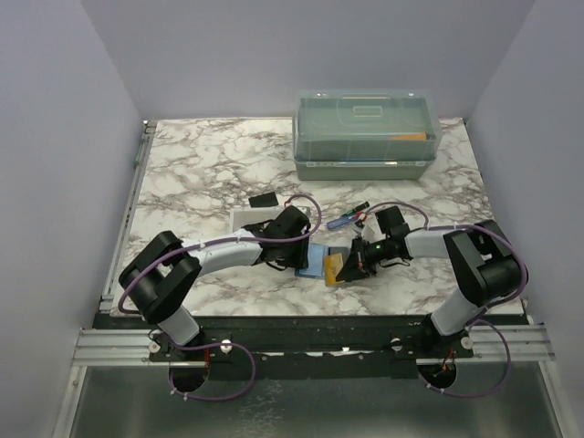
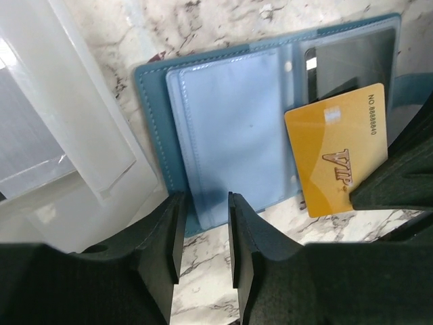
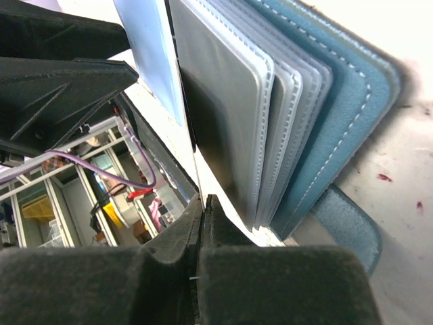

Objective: Put the credit cards into the card holder
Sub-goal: Insert the credit card into the card holder.

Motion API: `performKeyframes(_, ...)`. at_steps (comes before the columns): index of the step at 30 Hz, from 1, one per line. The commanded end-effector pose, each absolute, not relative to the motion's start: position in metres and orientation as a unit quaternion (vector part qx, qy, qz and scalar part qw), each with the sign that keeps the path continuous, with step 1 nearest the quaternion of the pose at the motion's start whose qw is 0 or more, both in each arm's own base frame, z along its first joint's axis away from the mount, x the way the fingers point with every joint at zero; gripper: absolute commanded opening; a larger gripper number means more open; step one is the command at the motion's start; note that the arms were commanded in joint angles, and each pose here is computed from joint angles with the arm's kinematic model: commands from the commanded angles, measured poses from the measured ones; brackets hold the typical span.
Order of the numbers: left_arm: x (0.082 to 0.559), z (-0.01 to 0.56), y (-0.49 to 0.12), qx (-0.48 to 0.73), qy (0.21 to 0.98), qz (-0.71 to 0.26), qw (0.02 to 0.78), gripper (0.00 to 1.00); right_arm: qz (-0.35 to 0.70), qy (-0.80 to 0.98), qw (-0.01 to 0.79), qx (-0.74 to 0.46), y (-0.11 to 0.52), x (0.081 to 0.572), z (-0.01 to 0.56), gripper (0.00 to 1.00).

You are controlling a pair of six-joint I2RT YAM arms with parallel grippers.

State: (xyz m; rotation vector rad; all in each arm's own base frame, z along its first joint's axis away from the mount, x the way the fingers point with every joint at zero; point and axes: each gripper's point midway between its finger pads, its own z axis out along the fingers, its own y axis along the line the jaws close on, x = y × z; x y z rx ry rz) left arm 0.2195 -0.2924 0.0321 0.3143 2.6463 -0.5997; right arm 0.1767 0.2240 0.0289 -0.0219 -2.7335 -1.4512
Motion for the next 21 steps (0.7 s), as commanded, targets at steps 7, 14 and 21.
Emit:
performKeyframes(7, 0.210, 0.021, -0.268, 0.109, 0.959, -0.175, 0.194, 0.38, -0.502, -0.863, 0.018, 0.039, 0.230, 0.179, 0.033, 0.00)
performKeyframes(14, 0.210, 0.007, -0.270, 0.111, 0.962, -0.169, 0.182, 0.31, -0.500, -0.865, 0.022, 0.037, 0.231, 0.184, 0.026, 0.00)
performKeyframes(21, 0.207, 0.001, -0.268, 0.114, 0.964, -0.164, 0.177, 0.25, -0.496, -0.867, 0.019, 0.041, 0.233, 0.194, 0.025, 0.00)
